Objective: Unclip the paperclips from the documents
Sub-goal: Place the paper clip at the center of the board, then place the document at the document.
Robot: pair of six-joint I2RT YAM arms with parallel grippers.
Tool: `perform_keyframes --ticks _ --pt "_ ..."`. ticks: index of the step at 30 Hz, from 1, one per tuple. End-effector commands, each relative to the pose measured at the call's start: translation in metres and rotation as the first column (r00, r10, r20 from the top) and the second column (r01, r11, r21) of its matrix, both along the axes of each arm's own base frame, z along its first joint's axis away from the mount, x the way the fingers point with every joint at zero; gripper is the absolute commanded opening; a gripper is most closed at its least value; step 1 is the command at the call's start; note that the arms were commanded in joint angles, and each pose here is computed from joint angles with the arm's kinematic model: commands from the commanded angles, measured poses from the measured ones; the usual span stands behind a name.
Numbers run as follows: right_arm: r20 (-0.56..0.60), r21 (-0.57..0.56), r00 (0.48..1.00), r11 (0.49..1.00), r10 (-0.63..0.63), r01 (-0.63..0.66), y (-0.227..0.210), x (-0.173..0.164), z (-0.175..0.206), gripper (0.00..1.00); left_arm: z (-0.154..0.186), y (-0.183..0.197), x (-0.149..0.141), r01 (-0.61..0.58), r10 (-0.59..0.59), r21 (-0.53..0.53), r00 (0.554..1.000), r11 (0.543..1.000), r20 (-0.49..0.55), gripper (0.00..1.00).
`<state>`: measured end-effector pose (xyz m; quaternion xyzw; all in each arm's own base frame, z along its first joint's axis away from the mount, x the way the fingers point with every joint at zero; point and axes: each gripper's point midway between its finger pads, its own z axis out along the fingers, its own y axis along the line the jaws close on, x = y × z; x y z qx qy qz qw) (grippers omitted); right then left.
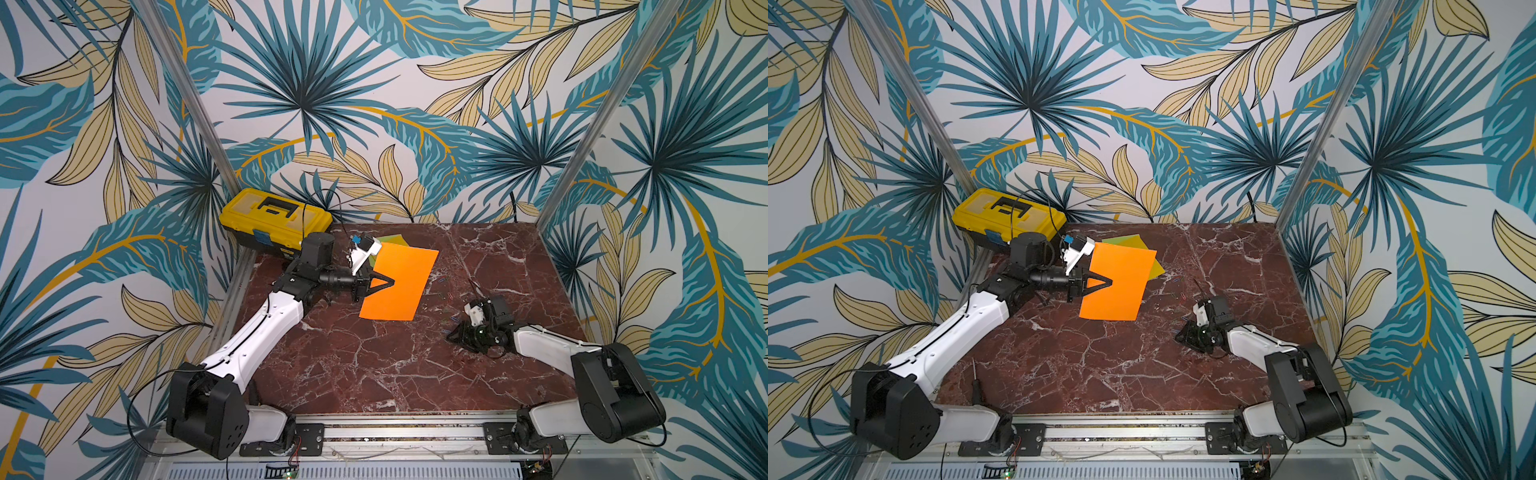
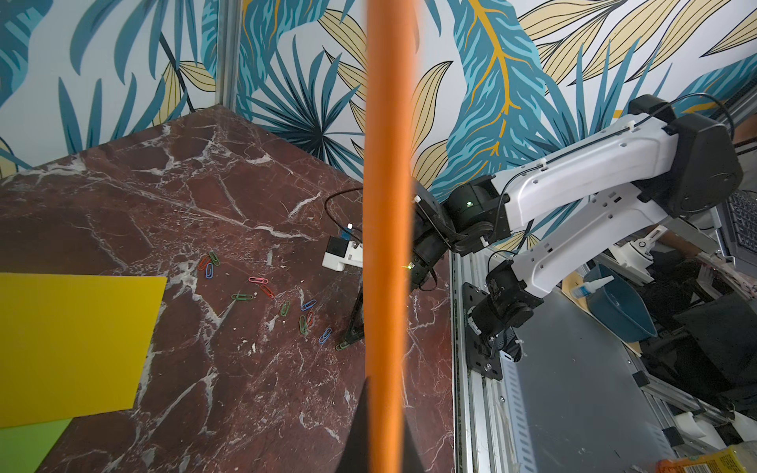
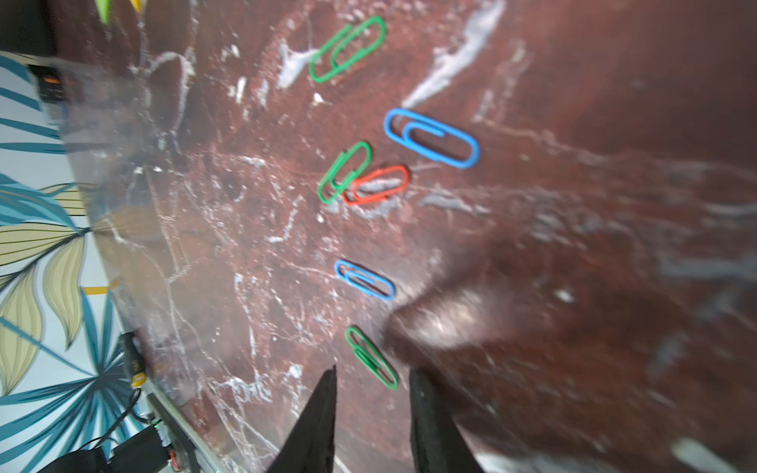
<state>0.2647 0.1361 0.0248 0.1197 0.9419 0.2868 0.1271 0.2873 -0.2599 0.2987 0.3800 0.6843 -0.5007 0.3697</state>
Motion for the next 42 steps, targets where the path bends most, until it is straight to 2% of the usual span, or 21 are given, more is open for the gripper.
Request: perform_keyframes --ticks 1,7,16,22,28,36,42 --pt "-0.040 -0.092 0.999 0.996 0.006 -0.009 -0.013 -0.013 -0.001 0.34 -0.004 0.002 0.004 -0.013 0.013 0.004 1.000 1.000 -0.001 0.00" --pt "-0.001 -0.091 1.000 0.996 0.007 -0.007 -0.014 -0.011 0.011 0.35 -0.009 0.001 0.012 -0.039 0.039 0.019 0.999 0.999 -0.019 0.00" --pt "0.096 -0.083 0.994 0.996 0.048 -0.040 -0.010 -0.002 0.049 0.37 -0.032 0.005 0.063 -0.229 0.239 0.108 0.967 0.967 -0.085 0.00" --pt "0.152 -0.057 0.986 0.996 0.072 -0.064 -0.005 0.002 0.074 0.48 -0.053 -0.001 0.097 -0.278 0.301 0.150 0.941 0.949 -0.156 0.00" --pt "0.201 -0.027 0.976 0.997 0.083 -0.079 0.000 0.002 0.092 0.64 -0.082 -0.004 0.131 -0.311 0.350 0.189 0.908 0.931 -0.232 0.00" --pt "0.216 -0.028 0.972 0.996 0.094 -0.090 0.000 0.000 0.097 0.68 -0.125 -0.006 0.175 -0.330 0.392 0.230 0.861 0.915 -0.323 0.00" --pt "0.220 -0.027 0.971 0.995 0.096 -0.092 0.000 -0.001 0.099 0.69 -0.164 0.004 0.208 -0.375 0.480 0.330 0.805 0.867 -0.348 0.00"
